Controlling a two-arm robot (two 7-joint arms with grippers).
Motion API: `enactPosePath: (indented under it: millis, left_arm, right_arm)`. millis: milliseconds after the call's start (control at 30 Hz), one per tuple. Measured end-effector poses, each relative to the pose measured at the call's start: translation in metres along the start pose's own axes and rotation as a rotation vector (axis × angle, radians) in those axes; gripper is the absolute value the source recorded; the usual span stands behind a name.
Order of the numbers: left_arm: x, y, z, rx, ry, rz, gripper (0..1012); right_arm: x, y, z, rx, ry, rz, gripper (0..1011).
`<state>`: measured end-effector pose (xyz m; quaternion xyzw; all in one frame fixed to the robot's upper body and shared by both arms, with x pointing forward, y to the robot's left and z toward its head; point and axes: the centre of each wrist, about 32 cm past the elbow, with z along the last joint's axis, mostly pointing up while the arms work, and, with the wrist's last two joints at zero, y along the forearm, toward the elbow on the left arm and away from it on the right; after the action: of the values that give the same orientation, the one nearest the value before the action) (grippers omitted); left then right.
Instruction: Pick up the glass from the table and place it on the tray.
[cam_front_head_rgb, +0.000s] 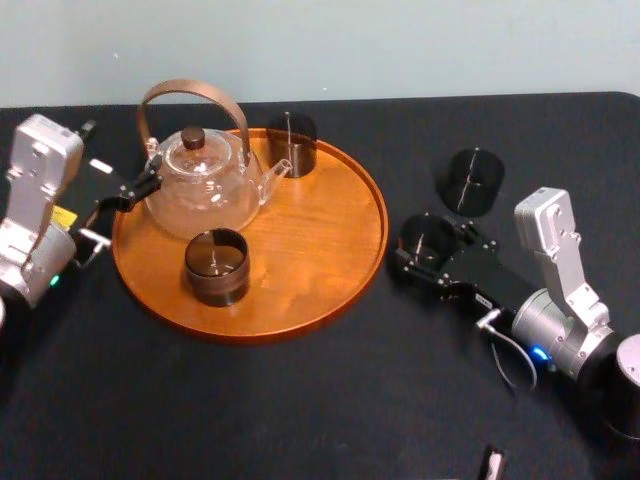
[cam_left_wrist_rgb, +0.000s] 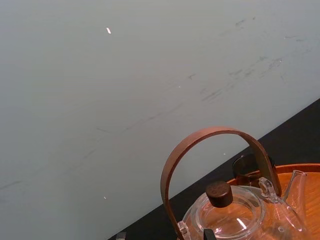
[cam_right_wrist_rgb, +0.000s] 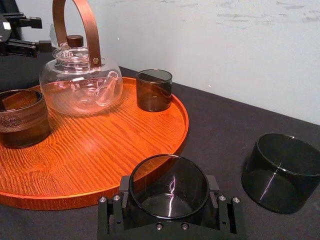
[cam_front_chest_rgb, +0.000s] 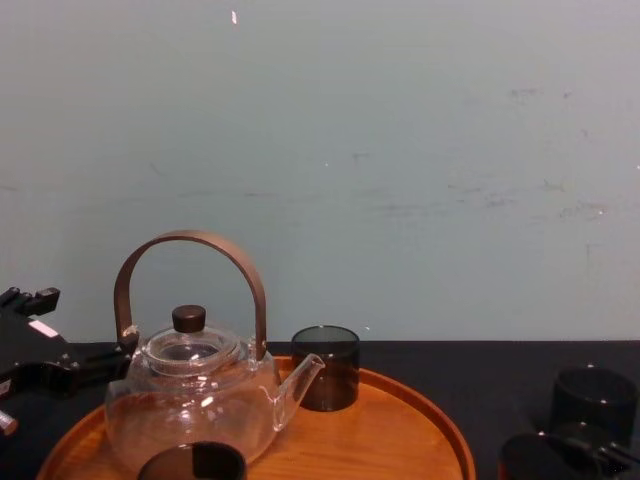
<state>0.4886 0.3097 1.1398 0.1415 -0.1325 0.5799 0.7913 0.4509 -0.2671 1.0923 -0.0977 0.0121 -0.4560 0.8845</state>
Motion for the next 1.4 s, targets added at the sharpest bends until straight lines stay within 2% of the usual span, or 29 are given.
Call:
enactPosePath:
  millis: [933, 1033, 1400]
  left_arm:
    - [0.0, 0.0, 0.0, 0.0, 0.0, 0.0, 1001]
    - [0.0, 0.0, 0.0, 0.0, 0.0, 0.0, 1001]
    - [0.0, 0.0, 0.0, 0.0, 0.0, 0.0, 1001]
  right_arm:
    - [0.0, 0.0, 0.0, -0.001, 0.0, 0.0, 905]
    - [0.0002, 0.001, -0.001, 0.009, -0.003, 0.018, 904]
    - [-0.0024, 0.006, 0.014, 0.026, -0.036, 0.08, 904]
